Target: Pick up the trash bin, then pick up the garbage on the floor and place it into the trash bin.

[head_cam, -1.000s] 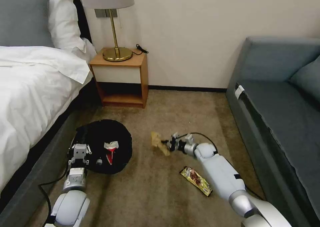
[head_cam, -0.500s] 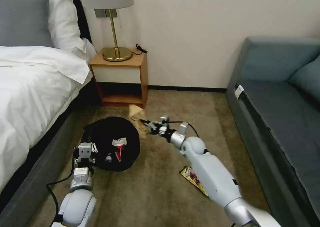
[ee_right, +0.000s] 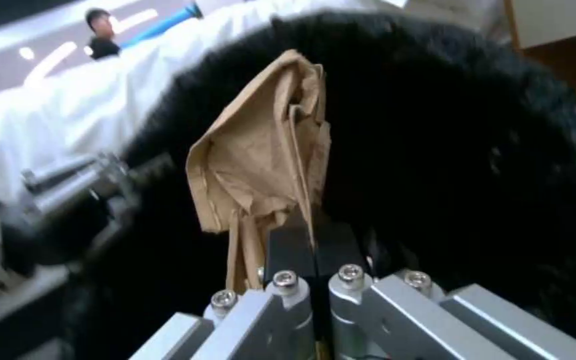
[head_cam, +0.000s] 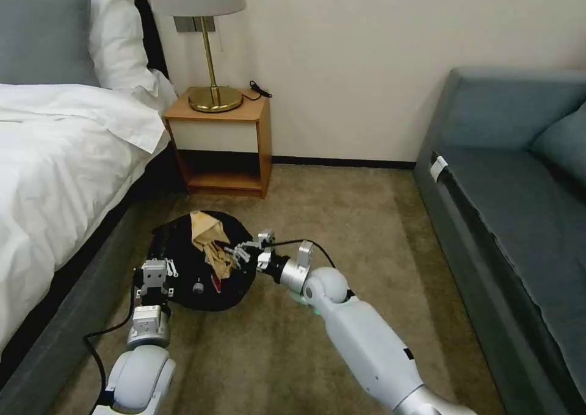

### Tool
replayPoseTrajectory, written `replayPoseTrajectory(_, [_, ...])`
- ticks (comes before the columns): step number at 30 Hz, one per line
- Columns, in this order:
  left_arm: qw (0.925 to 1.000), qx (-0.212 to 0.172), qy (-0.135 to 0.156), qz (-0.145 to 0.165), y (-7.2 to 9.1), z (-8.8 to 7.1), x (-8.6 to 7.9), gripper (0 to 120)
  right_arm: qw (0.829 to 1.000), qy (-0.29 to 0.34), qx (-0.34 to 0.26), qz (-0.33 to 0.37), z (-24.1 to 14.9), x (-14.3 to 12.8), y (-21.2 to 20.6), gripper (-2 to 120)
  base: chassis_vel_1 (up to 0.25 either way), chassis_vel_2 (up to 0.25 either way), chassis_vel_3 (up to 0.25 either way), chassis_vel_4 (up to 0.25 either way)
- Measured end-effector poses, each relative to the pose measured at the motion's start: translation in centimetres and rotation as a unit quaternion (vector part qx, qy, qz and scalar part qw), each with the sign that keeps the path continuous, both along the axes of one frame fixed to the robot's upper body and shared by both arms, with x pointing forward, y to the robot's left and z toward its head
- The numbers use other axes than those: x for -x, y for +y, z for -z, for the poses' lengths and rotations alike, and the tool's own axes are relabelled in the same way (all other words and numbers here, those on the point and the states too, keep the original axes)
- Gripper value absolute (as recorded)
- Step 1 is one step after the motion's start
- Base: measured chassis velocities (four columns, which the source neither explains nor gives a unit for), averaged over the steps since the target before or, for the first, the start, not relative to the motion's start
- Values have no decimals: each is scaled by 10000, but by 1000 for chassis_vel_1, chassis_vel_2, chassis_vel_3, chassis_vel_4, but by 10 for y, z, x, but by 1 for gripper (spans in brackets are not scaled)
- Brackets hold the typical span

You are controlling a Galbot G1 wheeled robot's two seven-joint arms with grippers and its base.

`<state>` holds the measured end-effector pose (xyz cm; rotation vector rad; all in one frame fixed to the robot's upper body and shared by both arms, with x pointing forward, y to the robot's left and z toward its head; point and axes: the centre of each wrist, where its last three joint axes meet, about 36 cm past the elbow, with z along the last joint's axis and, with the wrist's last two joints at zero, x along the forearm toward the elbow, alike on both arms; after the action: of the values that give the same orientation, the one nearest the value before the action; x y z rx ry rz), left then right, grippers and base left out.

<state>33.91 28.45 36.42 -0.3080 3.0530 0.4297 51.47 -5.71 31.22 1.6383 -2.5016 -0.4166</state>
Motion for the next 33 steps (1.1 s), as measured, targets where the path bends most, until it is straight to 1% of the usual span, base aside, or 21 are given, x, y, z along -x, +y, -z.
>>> replayPoseTrajectory(4, [10000, 14, 16, 11, -1, 4, -1, 5, 9998, -83, 187, 46, 5, 4, -2, 17, 0, 0, 0, 0])
replayPoseTrajectory(5, [10000, 14, 16, 11, -1, 4, -1, 5, 9998, -83, 187, 46, 5, 4, -2, 17, 0, 0, 0, 0])
replayPoseTrajectory(6, [10000, 12, 11, 12, -1, 4, -1, 5, 9995, -156, 258, 55, 5, 5, -2, 22, 0, 0, 0, 0])
replayPoseTrajectory(7, [10000, 12, 10, 13, -1, 5, -2, 5, 9993, -202, 302, 58, 6, 4, -2, 23, 0, 0, 0, 0])
replayPoseTrajectory(8, [10000, 7, 16, 19, -2, 5, -2, 5, 9987, -301, 413, 77, 7, 4, -2, 30, 0, 0, 0, 0])
replayPoseTrajectory(9, [10000, 7, 16, 19, -2, 5, -2, 5, 9987, -301, 413, 77, 7, 4, -2, 30, 0, 0, 0, 0])
replayPoseTrajectory(12, [10000, 1, 28, 32, -2, 8, -2, 5, 9969, -434, 634, 153, 14, 6, -1, 45, 0, 0, 0, 0])
replayPoseTrajectory(13, [10000, 1, 28, 32, -2, 8, -2, 5, 9969, -434, 634, 153, 14, 6, -1, 45, 0, 0, 0, 0])
replayPoseTrajectory(14, [10000, 0, 30, 35, -2, 8, -2, 5, 9969, -444, 622, 171, 14, 6, 0, 50, 0, 0, 0, 0])
replayPoseTrajectory(15, [10000, -1, 33, 37, -2, 8, -2, 5, 9970, -468, 571, 215, 11, 7, 0, 57, 0, 0, 0, 0])
replayPoseTrajectory(17, [10000, -2, 33, 37, -2, 8, -2, 5, 9972, -482, 515, 241, 7, 6, 1, 60, 0, 0, 0, 0])
replayPoseTrajectory(19, [10000, -6, 34, 39, -1, 9, -2, 5, 9976, -528, 316, 327, -9, 5, 1, 67, 0, 0, 0, 0])
replayPoseTrajectory(21, [10000, -13, 39, 37, -1, 9, -2, 5, 9964, -692, 209, 434, -36, -1, -8, 80, 0, 0, 0, 0])
replayPoseTrajectory(22, [10000, -13, 39, 37, -1, 9, -2, 5, 9964, -692, 209, 434, -36, -1, -8, 80, 0, 0, 0, 0])
replayPoseTrajectory(23, [10000, -14, 39, 37, -1, 9, -2, 5, 9958, -743, 236, 491, -44, -4, -12, 84, 0, 0, 0, 0])
replayPoseTrajectory(25, [10000, -16, 37, 36, -1, 9, -3, 5, 9937, -799, 373, 693, -58, -9, -22, 90, 0, 0, 0, 0])
replayPoseTrajectory(26, [10000, -23, 37, 38, 0, 9, -3, 5, 9888, -829, 673, 1043, -70, -16, -37, 96, 0, 0, 0, 0])
replayPoseTrajectory(27, [10000, -39, 37, 40, 0, 9, -3, 5, 9843, -845, 911, 1253, -74, -20, -47, 99, 0, 0, 0, 0])
replayPoseTrajectory(29, [10000, -48, 35, 40, 1, 9, -3, 5, 9811, -855, 1072, 1363, -76, -22, -53, 99, 0, 0, 0, 0])
replayPoseTrajectory(32, [9999, -97, 16, 50, 3, 6, -4, 5, 9559, -872, 2114, 1840, -72, -29, -91, 100, 0, 0, 0, 0])
replayPoseTrajectory(33, [9999, -97, 16, 50, 3, 6, -4, 5, 9559, -872, 2114, 1840, -72, -29, -91, 100, 0, 0, 0, 0])
